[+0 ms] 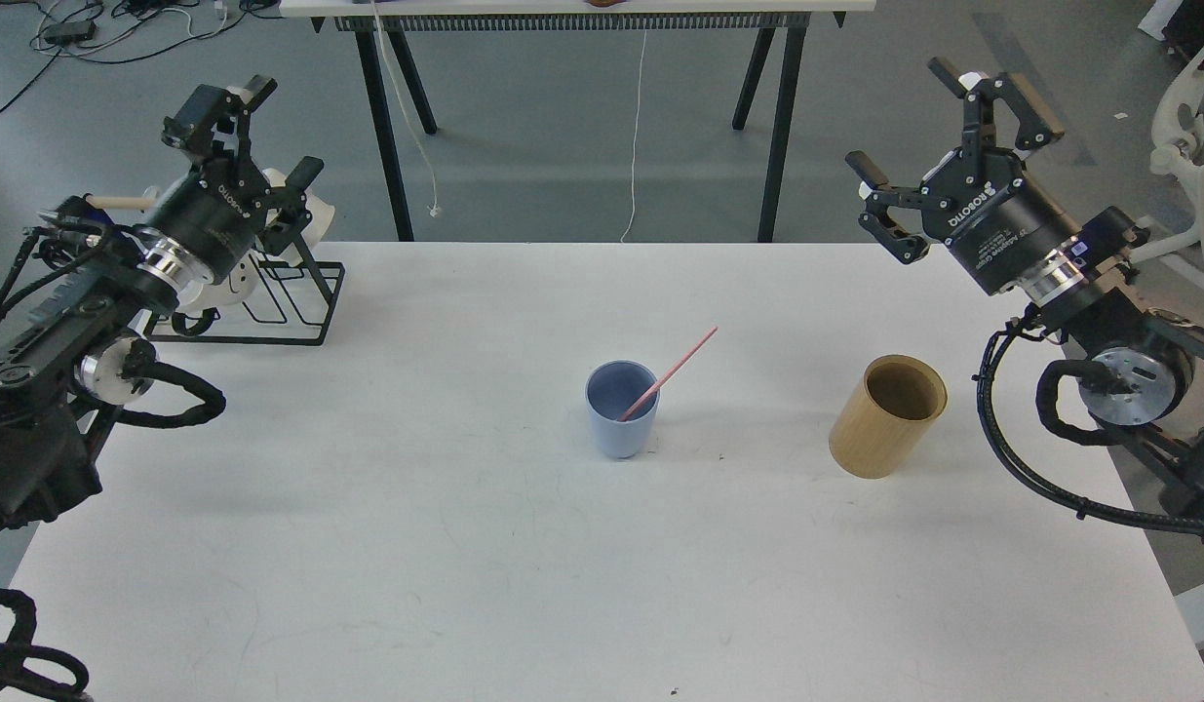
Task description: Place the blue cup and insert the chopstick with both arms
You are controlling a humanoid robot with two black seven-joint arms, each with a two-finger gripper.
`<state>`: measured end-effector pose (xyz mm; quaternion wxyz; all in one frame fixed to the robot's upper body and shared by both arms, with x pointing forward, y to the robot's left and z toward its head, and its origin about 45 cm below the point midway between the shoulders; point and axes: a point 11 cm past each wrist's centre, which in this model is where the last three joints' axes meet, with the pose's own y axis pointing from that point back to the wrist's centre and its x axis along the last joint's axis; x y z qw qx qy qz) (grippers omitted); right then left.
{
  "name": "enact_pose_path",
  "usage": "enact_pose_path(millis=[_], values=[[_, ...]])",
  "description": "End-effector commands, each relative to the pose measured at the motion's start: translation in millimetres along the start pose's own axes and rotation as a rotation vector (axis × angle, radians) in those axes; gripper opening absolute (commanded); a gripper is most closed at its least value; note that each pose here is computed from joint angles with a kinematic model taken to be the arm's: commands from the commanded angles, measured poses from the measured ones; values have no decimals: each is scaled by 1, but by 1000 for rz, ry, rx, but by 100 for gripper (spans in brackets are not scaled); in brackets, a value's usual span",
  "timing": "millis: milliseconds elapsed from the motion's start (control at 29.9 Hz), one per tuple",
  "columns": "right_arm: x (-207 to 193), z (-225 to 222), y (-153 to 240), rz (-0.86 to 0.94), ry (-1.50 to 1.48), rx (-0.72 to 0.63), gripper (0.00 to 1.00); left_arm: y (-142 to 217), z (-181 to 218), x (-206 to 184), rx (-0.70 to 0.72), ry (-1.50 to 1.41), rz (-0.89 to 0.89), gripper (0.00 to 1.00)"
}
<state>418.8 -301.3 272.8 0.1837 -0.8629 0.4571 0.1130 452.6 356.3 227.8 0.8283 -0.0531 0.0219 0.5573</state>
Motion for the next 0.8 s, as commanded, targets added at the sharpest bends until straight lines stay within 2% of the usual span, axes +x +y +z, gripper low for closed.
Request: enact_pose_path(millis=[0,234,435,568,769], values=[[4,-1,2,12,5,0,99,-1,-2,-2,0,5,-2,99],[10,6,8,36,2,-14,99,-2,-4,-5,0,12,-6,99],[-2,12,4,-26,56,-56,99,-6,1,-7,-9,10,-11,99],[-14,20,-4,-59,46,-55,99,-6,1,-6,-11,10,-10,99],[-10,10,0,-46,44,-29,99,-11,-1,-14,-14,21,-23,99]])
